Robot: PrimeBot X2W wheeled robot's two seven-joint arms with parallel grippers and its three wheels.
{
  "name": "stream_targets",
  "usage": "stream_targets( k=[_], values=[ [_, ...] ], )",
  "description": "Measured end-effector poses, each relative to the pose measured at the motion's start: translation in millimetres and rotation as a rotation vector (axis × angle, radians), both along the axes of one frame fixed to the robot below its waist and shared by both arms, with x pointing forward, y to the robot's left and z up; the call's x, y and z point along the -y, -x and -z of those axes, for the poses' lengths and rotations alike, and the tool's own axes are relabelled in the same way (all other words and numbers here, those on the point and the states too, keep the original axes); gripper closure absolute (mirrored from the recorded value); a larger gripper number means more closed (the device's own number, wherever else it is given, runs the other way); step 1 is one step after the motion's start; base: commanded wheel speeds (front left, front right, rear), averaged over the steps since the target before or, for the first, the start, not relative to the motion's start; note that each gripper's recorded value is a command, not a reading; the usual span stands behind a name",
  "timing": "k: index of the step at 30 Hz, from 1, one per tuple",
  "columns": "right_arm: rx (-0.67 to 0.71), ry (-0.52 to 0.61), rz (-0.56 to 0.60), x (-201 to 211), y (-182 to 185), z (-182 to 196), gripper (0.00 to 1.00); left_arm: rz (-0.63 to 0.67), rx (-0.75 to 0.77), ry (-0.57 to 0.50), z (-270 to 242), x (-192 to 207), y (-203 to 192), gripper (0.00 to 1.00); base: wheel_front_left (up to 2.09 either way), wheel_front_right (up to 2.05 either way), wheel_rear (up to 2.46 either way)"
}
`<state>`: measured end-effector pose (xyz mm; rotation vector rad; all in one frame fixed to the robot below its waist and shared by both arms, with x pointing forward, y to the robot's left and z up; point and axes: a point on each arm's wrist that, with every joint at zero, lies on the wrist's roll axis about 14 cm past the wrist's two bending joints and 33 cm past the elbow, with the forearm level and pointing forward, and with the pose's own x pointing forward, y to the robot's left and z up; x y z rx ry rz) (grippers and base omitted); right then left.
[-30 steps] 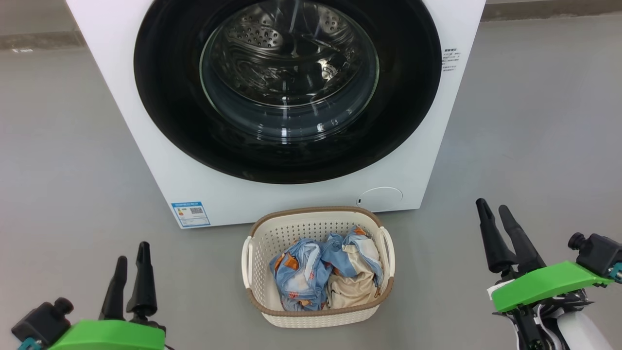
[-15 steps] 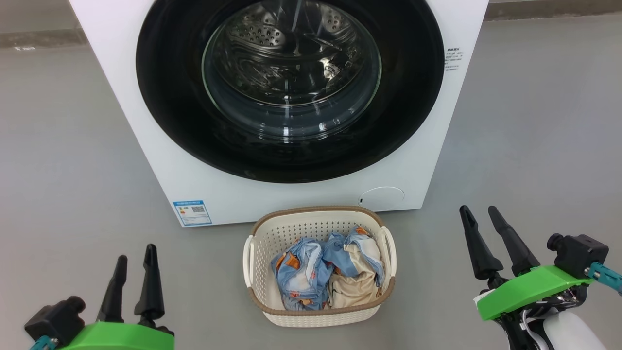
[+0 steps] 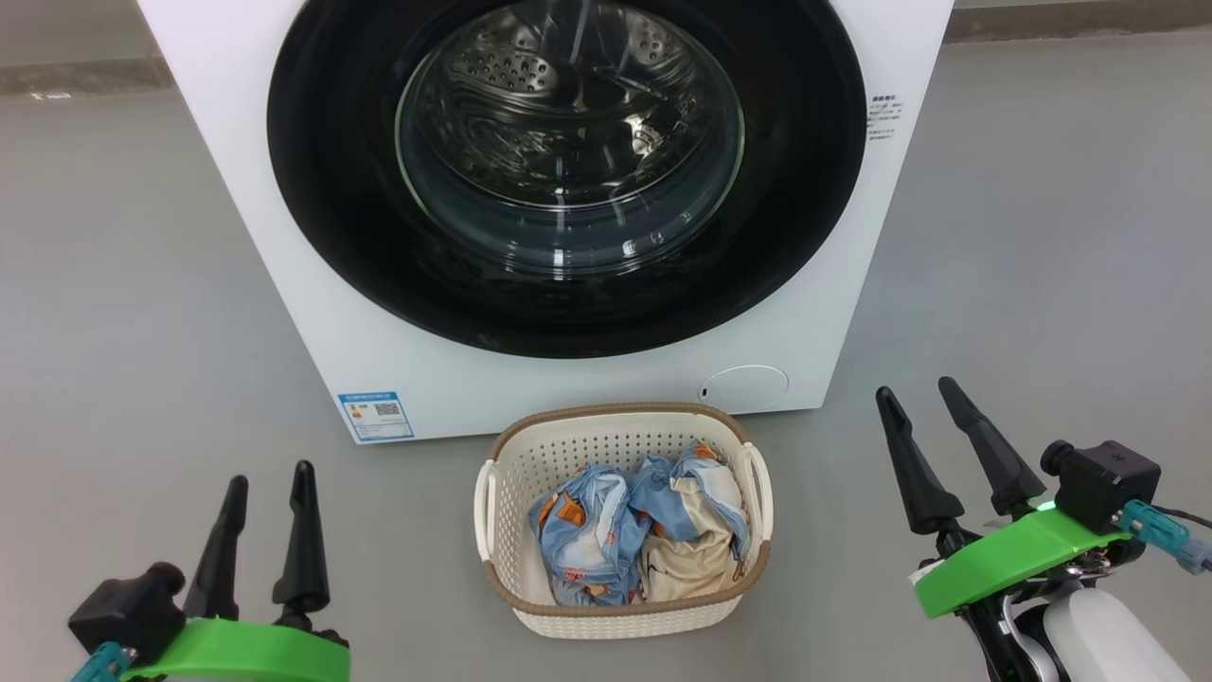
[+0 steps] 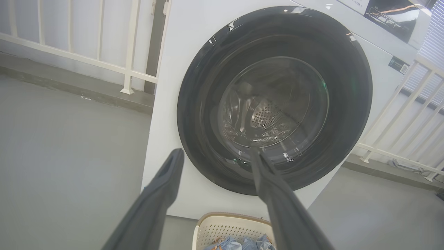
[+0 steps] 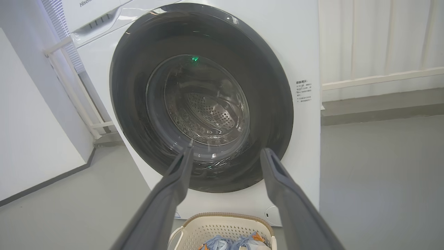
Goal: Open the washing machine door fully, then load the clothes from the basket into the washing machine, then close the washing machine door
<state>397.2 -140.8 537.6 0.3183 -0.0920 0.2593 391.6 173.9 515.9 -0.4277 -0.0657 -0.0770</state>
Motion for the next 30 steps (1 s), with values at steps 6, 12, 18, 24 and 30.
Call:
stream_targets(
  k=[6,12,18,24,30],
  values=[
    [0.029,0.065,-0.014,-2.4,1.8,-2.3,0.00,0.007,0.018,-0.063,-2.3,2.8,0.0,0.00,0.00,0.00,0.00],
    [0.062,0.123,-0.023,-3.6,3.7,-6.1,0.00,0.016,0.043,-0.127,-5.9,6.0,0.0,0.00,0.00,0.00,0.00],
    [0.095,0.156,-0.023,-2.5,2.3,-13.5,0.00,0.028,0.062,-0.162,-8.9,9.4,-0.6,0.00,0.00,0.00,0.00],
    [0.094,0.159,-0.020,-1.0,2.2,-13.0,0.00,0.034,0.060,-0.163,-8.0,10.8,-1.3,0.00,0.00,0.00,0.00],
    [0.092,0.159,-0.017,0.1,2.3,-12.5,0.00,0.038,0.060,-0.163,-7.6,12.0,-1.9,0.00,0.00,0.00,0.00]
  ],
)
